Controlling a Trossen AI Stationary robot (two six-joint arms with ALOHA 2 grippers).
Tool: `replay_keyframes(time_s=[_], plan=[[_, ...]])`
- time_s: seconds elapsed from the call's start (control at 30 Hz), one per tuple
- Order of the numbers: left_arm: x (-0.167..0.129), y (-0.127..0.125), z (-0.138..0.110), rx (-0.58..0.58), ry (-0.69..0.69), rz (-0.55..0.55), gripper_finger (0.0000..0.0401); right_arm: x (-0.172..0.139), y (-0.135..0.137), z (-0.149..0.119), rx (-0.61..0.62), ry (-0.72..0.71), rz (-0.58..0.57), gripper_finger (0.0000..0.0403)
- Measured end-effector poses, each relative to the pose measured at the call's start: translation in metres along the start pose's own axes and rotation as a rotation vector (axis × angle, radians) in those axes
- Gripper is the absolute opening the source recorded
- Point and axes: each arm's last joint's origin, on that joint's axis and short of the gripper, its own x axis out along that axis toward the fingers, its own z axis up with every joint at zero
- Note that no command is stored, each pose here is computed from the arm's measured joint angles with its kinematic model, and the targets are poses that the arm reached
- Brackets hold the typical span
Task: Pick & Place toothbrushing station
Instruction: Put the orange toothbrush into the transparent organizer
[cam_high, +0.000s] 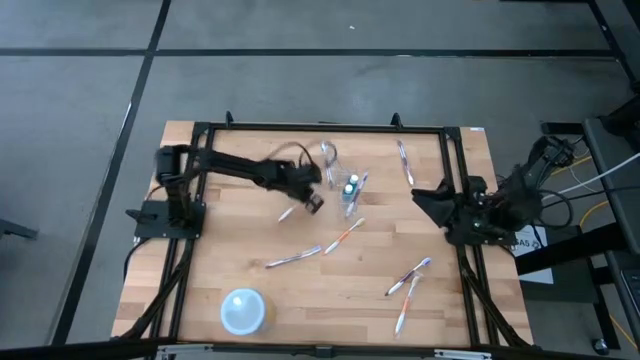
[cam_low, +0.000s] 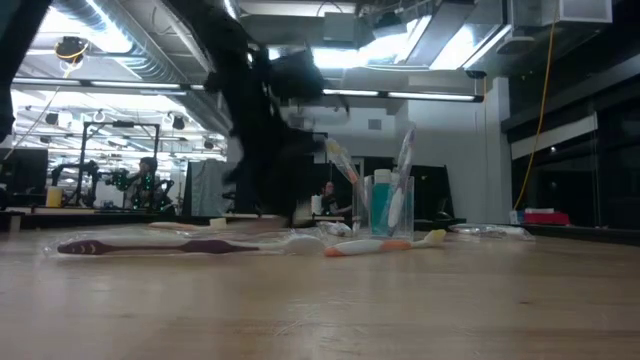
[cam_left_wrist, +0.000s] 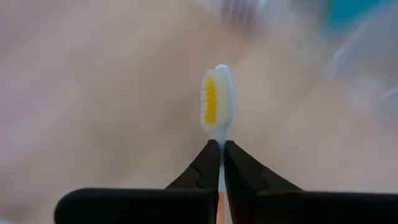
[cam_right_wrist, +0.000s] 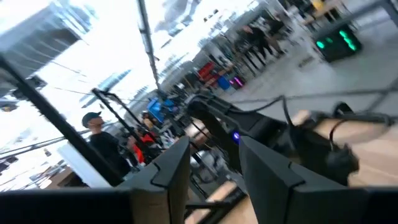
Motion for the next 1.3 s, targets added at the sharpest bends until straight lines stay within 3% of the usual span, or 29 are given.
replay_keyframes(time_s=[0.13,0.3,0.57,0.7,0.83,1.13,1.3], plan=[[-0.045,-0.018,0.031,0.013,-0.317,-0.197,0.0004,-0.005,0.008,0.004,-0.024,-0.036,0.012,0.0142],[-0.077,-0.033,0.062,0.073,-0.754,-0.292,0.0003,-0.008,0.010,0.000,-0.040,-0.034,-0.024,0.0142],[-0.031,-0.017,0.088,0.079,-0.997,-0.318,0.0000,-0.010,0.012,-0.001,0.008,-0.043,-0.043,0.0142],[-0.012,-0.003,0.096,0.051,-1.072,-0.323,0.0000,-0.011,0.013,-0.001,0.070,-0.040,-0.042,0.0142],[-0.010,0.006,0.102,0.031,-1.073,-0.327,0.0000,-0.013,0.014,-0.002,0.093,-0.035,-0.048,0.0142],[-0.011,-0.015,0.089,0.067,-1.014,-0.368,0.0001,-0.019,0.015,-0.002,0.099,-0.026,-0.076,0.0142],[-0.001,-0.013,0.083,0.080,-0.896,-0.357,0.0004,-0.020,0.016,-0.002,0.104,-0.025,-0.081,0.0142]])
